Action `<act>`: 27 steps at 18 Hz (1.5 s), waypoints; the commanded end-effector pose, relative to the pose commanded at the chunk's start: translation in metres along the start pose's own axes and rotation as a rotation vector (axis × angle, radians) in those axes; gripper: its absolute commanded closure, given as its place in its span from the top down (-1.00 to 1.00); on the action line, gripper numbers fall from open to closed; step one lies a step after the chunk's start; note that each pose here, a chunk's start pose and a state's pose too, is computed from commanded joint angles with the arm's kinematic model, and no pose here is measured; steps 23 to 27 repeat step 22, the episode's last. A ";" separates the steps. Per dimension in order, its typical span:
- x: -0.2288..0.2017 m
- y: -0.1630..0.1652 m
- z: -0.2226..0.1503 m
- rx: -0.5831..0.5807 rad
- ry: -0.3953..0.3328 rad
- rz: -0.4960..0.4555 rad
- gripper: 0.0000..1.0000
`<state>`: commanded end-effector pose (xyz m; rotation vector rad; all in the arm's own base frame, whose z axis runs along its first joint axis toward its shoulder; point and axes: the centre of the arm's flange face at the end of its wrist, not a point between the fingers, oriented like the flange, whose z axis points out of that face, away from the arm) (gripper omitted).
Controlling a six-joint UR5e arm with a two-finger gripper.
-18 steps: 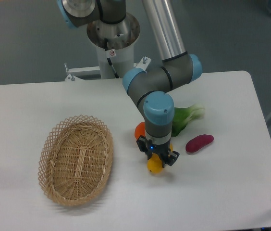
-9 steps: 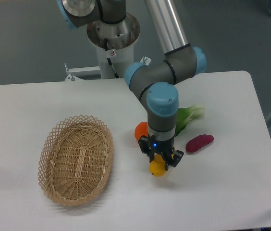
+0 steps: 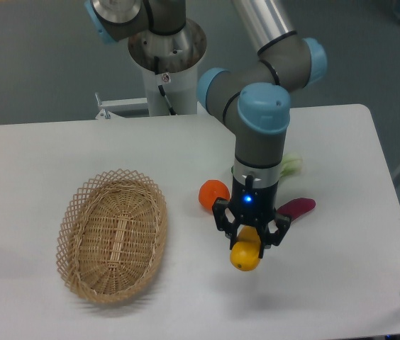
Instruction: Pick up the mango from the table
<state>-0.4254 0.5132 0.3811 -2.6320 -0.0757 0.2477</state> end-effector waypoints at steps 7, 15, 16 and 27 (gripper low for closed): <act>-0.025 -0.004 -0.042 0.054 -0.043 -0.010 -0.03; -0.030 -0.010 -0.052 0.055 -0.047 -0.011 -0.04; -0.029 -0.011 -0.052 0.056 -0.047 -0.009 -0.04; -0.030 -0.011 -0.052 0.056 -0.048 -0.010 -0.04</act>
